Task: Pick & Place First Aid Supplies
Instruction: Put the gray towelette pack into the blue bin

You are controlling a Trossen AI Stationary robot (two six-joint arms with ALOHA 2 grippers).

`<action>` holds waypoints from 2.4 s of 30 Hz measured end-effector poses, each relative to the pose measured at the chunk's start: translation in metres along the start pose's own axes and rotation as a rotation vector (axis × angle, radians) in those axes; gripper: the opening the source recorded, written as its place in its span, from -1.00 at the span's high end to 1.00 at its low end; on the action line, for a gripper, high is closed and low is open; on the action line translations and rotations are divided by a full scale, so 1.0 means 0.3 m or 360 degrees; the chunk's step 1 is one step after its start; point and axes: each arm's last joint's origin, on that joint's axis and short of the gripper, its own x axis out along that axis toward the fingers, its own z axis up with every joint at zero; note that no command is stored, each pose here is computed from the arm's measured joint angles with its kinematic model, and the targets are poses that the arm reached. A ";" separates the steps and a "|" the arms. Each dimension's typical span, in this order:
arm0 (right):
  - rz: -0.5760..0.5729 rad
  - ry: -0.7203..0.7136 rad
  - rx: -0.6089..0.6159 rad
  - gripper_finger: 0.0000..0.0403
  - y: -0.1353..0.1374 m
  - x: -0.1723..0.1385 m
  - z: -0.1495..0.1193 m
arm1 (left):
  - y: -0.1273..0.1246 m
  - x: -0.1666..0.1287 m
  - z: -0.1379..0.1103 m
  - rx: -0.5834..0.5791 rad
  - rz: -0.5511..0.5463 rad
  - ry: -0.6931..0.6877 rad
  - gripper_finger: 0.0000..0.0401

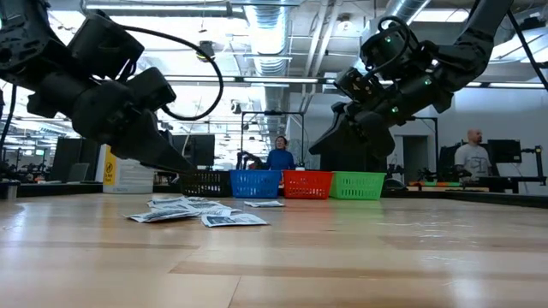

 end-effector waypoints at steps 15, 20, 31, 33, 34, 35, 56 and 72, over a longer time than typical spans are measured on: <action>-0.0002 -0.0004 0.0000 1.00 0.000 0.000 0.001 | 0.003 0.000 0.004 0.0003 0.0030 -0.0022 0.19; -0.0002 -0.0005 0.0000 1.00 0.000 0.000 0.001 | 0.002 0.000 0.005 0.0003 0.0029 -0.0024 0.19; -0.0002 -0.0004 0.0000 1.00 0.000 0.000 0.001 | -0.055 0.005 0.028 0.0009 -0.0039 -0.0075 0.19; -0.0002 -0.0004 0.0000 1.00 0.000 0.000 0.001 | -0.067 0.006 0.033 0.0014 -0.0012 -0.0093 0.19; -0.0002 -0.0004 0.0000 1.00 0.000 0.000 0.001 | -0.071 0.007 0.035 -0.0001 0.0012 -0.0101 0.19; -0.0002 -0.0005 0.0001 1.00 0.000 0.000 0.001 | -0.072 0.010 0.035 -0.0041 0.0044 -0.0105 0.19; 0.0066 -0.0088 -0.0036 1.00 0.056 -0.002 0.036 | -0.148 0.171 0.031 -0.0262 0.0154 0.0014 0.19; 0.0068 -0.0148 -0.0060 1.00 0.068 -0.003 0.053 | -0.171 0.159 -0.001 -0.0069 0.0238 0.0119 0.19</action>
